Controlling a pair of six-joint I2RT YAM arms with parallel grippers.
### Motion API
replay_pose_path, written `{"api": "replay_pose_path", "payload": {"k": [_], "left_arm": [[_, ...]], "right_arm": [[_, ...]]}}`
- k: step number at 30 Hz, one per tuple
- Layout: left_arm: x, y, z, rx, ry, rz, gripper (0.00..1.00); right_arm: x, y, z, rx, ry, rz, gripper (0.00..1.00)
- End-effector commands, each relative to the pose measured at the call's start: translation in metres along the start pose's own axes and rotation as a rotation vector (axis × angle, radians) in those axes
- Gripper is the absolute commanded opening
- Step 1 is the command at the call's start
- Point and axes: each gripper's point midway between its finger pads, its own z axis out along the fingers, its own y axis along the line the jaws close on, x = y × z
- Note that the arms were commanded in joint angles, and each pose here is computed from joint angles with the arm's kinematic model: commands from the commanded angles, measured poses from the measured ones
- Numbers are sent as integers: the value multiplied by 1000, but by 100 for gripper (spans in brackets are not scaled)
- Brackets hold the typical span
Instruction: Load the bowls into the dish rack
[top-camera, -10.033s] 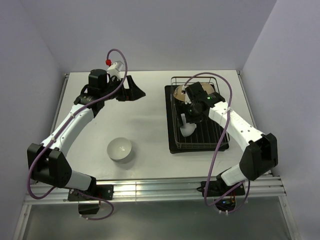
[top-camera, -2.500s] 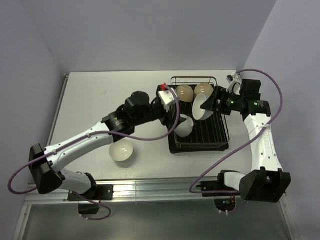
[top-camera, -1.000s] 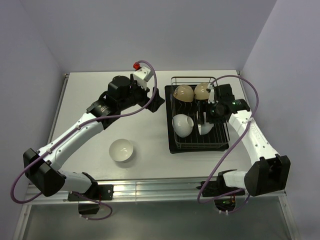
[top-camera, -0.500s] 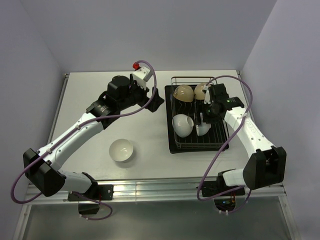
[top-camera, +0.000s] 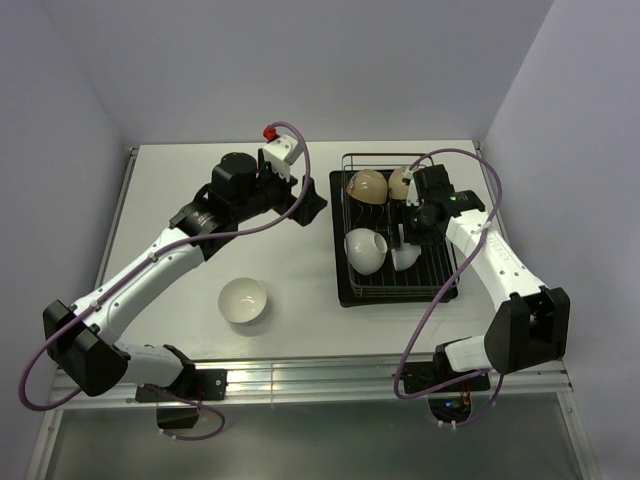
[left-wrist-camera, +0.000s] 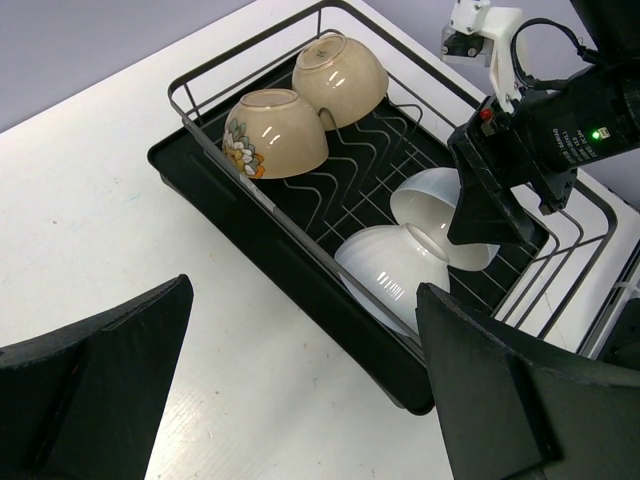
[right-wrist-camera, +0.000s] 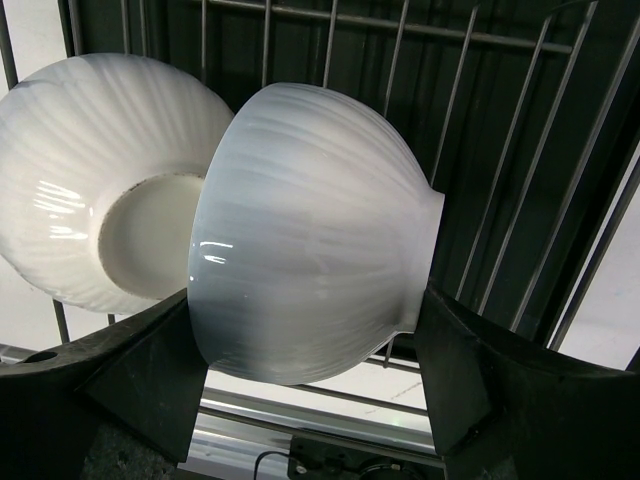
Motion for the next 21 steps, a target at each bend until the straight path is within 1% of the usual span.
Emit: {"api": "replay_pose_path", "payload": {"k": [1,3,6,7,14,21], "left_arm": [[-15,-4,-12,15,-51,8,99],[-14,-6,-13,26,-51,3,99],[-12,-6,-13,24,-47,-1,99],[-11,-6,-14,22,-46,-2,100],[-10,-5,-16,22,-46,3,100],[-5,-5,-20,25,-33,-1,99]], "right_arm": [[-13,21,-6,-74,-32,-14,76],[-13,22,-6,-79,-31,-12,81],[-12,26,-7,-94,-20,-18,92],[-12,27,-8,-98,-21,-21,99],[-14,32,-13,-117,-26,-21,100],[-22,41,-29,-159,-74,-28,100]]}}
